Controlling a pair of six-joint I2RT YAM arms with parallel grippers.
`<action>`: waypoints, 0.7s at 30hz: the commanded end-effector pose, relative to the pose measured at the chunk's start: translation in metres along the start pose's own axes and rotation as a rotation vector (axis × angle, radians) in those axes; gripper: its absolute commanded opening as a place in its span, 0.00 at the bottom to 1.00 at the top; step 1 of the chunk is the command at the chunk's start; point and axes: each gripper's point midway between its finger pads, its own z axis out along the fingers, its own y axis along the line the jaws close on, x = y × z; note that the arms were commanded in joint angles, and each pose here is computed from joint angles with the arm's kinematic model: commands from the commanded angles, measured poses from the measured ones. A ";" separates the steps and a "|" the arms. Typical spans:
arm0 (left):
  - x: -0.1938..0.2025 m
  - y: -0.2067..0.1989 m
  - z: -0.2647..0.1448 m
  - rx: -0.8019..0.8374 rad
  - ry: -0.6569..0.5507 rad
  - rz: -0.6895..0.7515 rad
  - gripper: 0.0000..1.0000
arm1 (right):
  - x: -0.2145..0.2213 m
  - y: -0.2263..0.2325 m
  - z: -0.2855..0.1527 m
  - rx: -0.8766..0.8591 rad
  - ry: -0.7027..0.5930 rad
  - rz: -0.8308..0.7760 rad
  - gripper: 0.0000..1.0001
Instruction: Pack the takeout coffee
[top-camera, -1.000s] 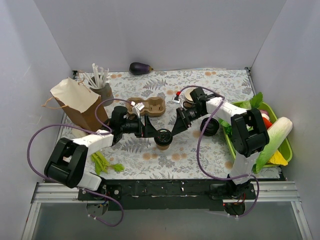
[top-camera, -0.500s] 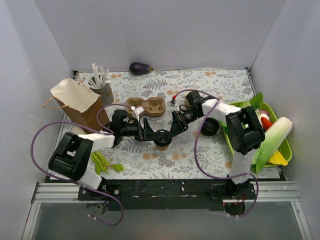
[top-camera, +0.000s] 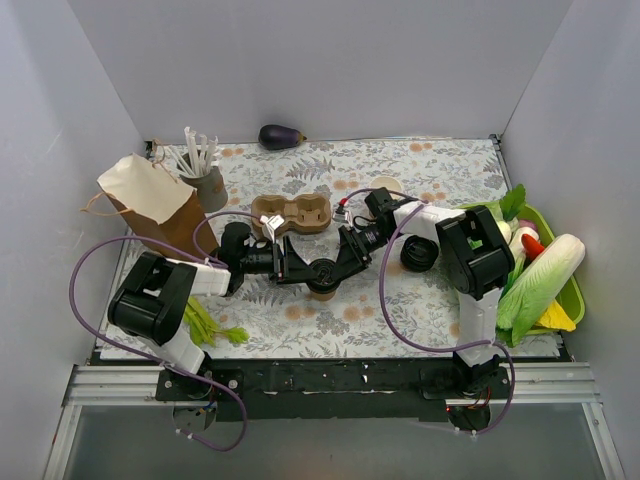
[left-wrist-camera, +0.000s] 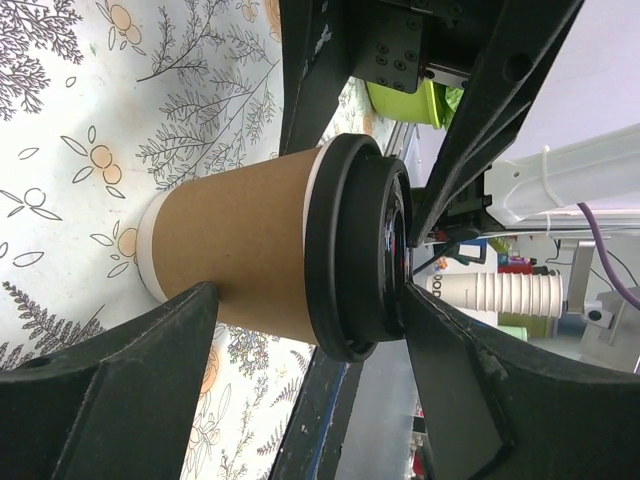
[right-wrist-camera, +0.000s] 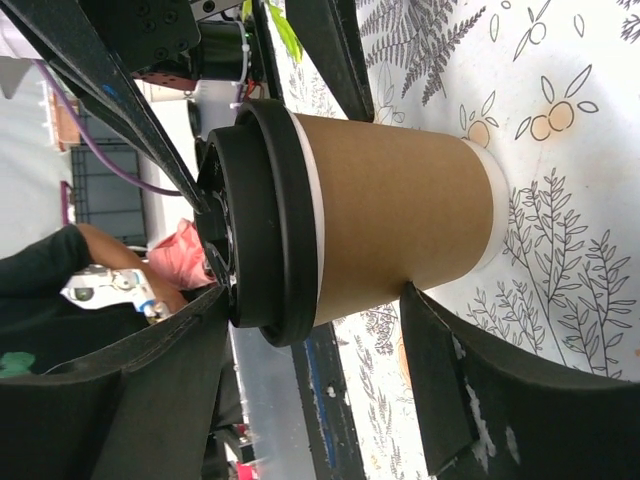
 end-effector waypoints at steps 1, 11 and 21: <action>0.002 0.008 0.000 -0.018 -0.013 -0.027 0.72 | -0.005 -0.009 0.006 -0.016 -0.006 -0.002 0.70; 0.015 0.051 0.008 -0.146 0.028 -0.217 0.70 | 0.008 -0.022 0.014 -0.055 -0.001 0.133 0.65; 0.022 0.084 0.008 -0.280 0.015 -0.304 0.69 | 0.025 -0.048 0.022 0.012 0.014 0.270 0.60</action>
